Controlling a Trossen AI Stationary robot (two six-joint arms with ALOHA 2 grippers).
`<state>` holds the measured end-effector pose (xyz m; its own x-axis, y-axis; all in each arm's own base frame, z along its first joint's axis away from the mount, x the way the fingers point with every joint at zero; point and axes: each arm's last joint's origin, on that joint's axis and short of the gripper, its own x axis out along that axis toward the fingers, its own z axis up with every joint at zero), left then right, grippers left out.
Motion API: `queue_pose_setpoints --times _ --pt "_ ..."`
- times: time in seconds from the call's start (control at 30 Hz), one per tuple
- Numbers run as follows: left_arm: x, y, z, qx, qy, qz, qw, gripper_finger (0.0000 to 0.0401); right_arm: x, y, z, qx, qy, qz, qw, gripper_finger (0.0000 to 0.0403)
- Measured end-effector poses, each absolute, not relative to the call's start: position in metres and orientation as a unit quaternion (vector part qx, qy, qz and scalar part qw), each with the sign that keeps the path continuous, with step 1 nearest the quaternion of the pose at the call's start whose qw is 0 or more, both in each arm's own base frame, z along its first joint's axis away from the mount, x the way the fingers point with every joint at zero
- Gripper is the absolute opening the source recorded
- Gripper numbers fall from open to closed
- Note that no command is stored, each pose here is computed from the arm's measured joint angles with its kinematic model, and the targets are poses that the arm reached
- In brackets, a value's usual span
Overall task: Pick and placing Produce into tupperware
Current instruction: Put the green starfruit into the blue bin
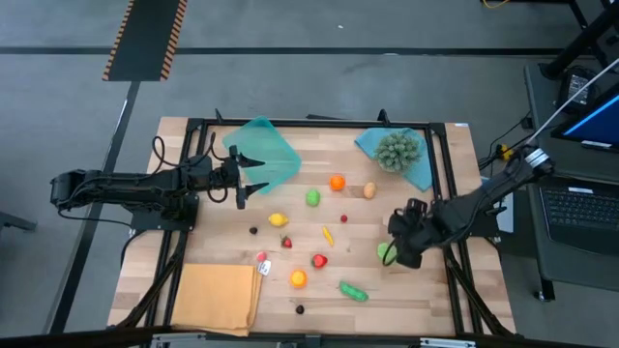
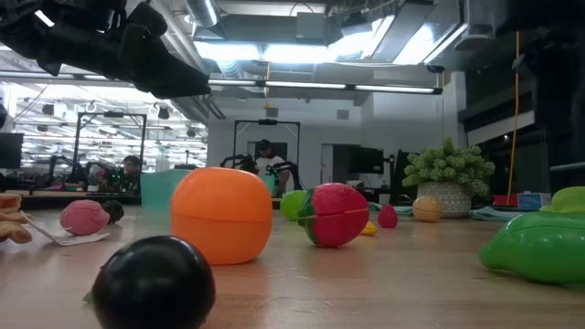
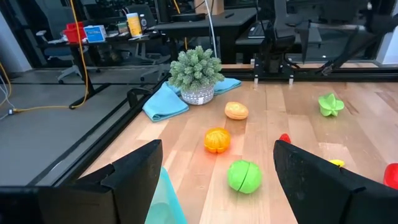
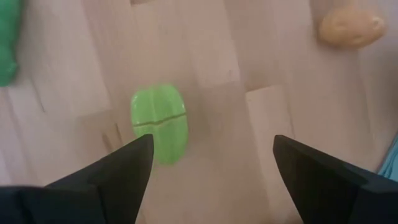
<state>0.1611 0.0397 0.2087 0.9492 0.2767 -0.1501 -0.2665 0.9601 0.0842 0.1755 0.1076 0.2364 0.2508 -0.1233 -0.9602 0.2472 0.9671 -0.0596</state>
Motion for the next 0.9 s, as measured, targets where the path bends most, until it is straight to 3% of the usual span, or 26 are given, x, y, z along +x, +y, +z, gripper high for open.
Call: queue_pose_setpoints --times 0.43,0.9 --pt "0.161 0.040 0.209 0.032 0.080 0.137 0.987 0.0300 0.194 0.129 0.207 0.033 0.623 -0.109 0.774 0.0332" --pt "0.160 0.039 0.202 0.028 0.115 0.136 0.984 0.0300 0.199 0.135 0.202 0.066 0.629 -0.096 0.769 0.0332"
